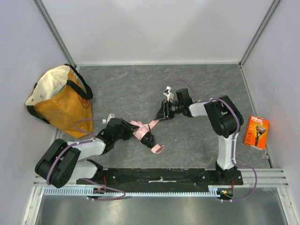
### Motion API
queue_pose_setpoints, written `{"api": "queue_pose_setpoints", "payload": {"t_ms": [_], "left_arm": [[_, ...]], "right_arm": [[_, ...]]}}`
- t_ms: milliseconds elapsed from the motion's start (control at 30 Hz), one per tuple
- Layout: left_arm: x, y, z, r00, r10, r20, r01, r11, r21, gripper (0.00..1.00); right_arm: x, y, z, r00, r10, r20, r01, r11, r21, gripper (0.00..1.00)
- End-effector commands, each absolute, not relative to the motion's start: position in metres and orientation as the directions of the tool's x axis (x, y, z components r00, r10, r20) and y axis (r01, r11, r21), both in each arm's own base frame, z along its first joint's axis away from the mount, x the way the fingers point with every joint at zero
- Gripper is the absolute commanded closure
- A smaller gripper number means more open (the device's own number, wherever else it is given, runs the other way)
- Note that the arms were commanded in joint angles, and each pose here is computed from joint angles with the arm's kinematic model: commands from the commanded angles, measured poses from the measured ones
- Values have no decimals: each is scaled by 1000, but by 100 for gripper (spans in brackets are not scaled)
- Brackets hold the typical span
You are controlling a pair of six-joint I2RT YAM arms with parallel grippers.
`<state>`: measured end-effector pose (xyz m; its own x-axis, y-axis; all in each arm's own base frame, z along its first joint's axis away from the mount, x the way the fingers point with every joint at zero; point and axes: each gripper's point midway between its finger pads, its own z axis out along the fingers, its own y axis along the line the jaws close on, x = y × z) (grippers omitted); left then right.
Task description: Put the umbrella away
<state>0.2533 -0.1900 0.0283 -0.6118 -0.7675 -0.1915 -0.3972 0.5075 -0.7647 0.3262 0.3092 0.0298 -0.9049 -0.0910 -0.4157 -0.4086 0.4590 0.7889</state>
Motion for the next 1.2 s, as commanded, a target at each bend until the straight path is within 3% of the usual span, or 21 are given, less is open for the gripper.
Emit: {"api": "queue_pose_setpoints", "payload": {"t_ms": [0,333,400,500,567,700,800,933,1167], "left_arm": [[189,-158,-39,-724,-668,-171,-508,684,-524,98],[188,-158,-39,-722,-672,-165,-514,681,-521,98],[188,-158,-39,-725,-668,-166,-512,685,-518,98],[189,-157,-39,-724,-668,-170,-514,687,-513,98],[189,-157,-39,-727,-666,-169,-518,693,-501,98],[187,-147,-39,-733,-657,-176,-559,730,-394,98],[187,-146,-34,-746,-645,-165,-565,745,-355,98],[175,-145,-35,-752,-651,-103,-609,747,-269,98],[159,-146,-47,-758,-652,-3,-645,750,-145,98]], "right_arm": [[308,314,21,-929,-95,-358,-363,421,831,51],[311,331,22,-925,-30,-378,-351,443,825,60],[315,333,22,-925,-2,-381,-341,451,825,65],[323,334,21,-915,46,-401,-334,471,816,79],[328,335,27,-903,75,-423,-344,463,817,100],[335,340,77,-839,201,-505,-418,356,836,100],[332,338,114,-815,280,-507,-434,286,855,100],[316,344,166,-805,360,-472,-463,116,879,100],[289,361,211,-851,351,-392,-441,-71,895,100]]}}
